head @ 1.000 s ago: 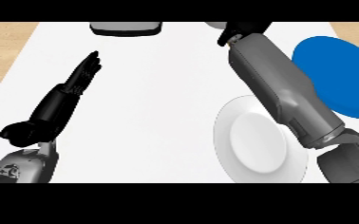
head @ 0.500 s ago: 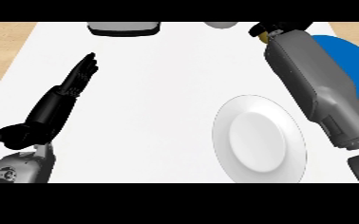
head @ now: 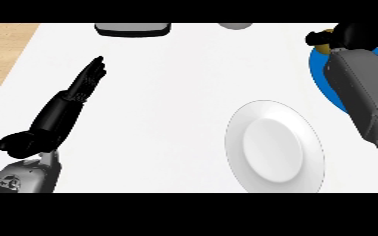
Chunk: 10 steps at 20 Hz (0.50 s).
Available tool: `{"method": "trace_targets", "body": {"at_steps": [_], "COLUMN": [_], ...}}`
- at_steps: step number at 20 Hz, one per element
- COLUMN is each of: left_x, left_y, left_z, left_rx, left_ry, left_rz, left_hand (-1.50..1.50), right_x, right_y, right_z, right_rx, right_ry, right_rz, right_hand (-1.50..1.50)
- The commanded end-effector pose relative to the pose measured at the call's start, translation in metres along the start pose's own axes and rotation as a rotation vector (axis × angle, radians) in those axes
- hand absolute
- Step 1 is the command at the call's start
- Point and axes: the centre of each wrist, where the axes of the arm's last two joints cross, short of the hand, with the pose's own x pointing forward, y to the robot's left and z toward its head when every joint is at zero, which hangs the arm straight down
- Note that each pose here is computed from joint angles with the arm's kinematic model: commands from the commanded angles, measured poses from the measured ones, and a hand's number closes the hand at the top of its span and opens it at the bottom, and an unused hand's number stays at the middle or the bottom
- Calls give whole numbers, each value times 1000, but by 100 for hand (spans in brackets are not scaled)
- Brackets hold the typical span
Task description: Pick the lemon from the plate and place it in the plate
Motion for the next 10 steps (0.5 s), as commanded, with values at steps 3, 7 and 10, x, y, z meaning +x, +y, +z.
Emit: {"method": "trace_targets", "body": {"at_steps": [3,7,10], "left_x": [3,-4,-9], "left_y": [3,12,-4], "left_z": [-13,-2,-9], "left_rx": [12,-2,-6], "left_ry": [0,-23,-21], "left_rz": [-7,4,9], "left_hand": [0,0,0], "right_x": [-64,-83,-114], "right_y": [19,30,55], "right_z": [-39,-43,-32], "right_rx": [-13,122,221], "right_ry": [121,270,345], "right_rz": [50,-23,-12], "right_hand": [150,150,-150]}}
